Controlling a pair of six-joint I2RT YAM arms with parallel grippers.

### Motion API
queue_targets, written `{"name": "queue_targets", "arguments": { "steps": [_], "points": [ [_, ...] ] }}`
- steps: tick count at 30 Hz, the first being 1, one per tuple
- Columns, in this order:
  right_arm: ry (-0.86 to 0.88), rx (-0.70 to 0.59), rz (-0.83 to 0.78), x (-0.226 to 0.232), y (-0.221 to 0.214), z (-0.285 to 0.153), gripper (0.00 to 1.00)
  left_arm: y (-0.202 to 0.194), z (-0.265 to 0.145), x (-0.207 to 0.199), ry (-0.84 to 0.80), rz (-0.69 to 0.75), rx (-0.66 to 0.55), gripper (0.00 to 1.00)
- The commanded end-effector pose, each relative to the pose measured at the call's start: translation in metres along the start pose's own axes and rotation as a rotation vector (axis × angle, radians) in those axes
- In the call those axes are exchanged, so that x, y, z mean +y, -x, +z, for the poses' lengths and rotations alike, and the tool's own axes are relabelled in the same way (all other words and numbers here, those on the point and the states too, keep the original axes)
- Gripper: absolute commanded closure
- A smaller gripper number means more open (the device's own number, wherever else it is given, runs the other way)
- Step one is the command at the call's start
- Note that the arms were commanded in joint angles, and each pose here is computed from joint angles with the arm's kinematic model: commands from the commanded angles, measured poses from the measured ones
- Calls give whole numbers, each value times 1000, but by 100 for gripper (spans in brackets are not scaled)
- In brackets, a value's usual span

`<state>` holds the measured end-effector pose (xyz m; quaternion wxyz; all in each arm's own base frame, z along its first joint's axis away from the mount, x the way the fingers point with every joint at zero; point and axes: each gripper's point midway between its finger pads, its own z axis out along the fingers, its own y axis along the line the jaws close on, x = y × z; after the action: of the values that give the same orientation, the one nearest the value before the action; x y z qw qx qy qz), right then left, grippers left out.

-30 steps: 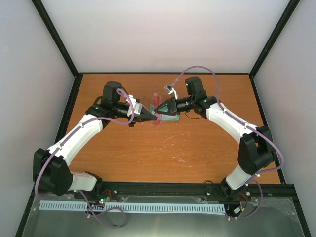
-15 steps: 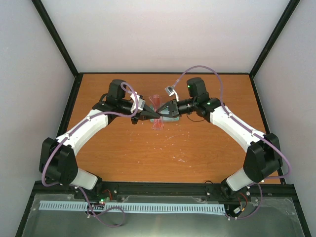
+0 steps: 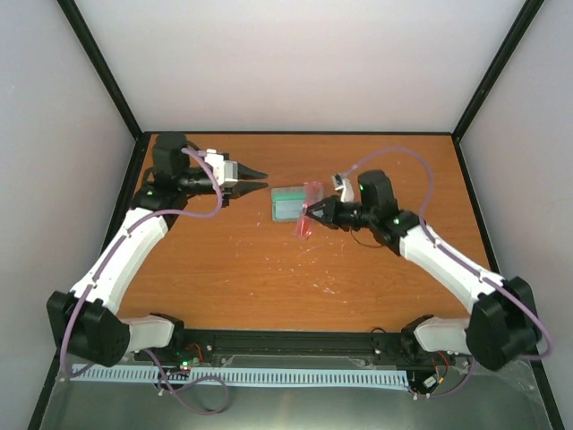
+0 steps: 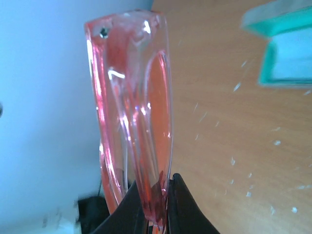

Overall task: Organize the sunglasses
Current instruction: Fold the sunglasses, then place the sunglasses in the sunglasses case.

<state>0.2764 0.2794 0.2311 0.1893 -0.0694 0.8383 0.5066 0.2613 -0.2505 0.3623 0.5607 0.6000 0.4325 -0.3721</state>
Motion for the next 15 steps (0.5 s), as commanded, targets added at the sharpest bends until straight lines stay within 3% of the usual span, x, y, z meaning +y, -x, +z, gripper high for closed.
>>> {"name": "queue_targets", "arguments": {
  "steps": [1,4,9,12,15],
  "points": [
    [-1,-508,244,-31,49,-32,97,-13,-19,12,124,-23,64,81],
    [11,-684,320,-52,49,-45,97,-28,-28,9,151,-99,77,82],
    [42,-802,320,-57,74,-40,97,-48,-39,12,187,-178,74,82],
    [139,-841,401,-69,84,-24,97,-53,-42,17,206,-179,79,82],
    [208,-775,445,-71,85,-3,97,-56,-45,22,217,-170,92,82]
  ]
}}
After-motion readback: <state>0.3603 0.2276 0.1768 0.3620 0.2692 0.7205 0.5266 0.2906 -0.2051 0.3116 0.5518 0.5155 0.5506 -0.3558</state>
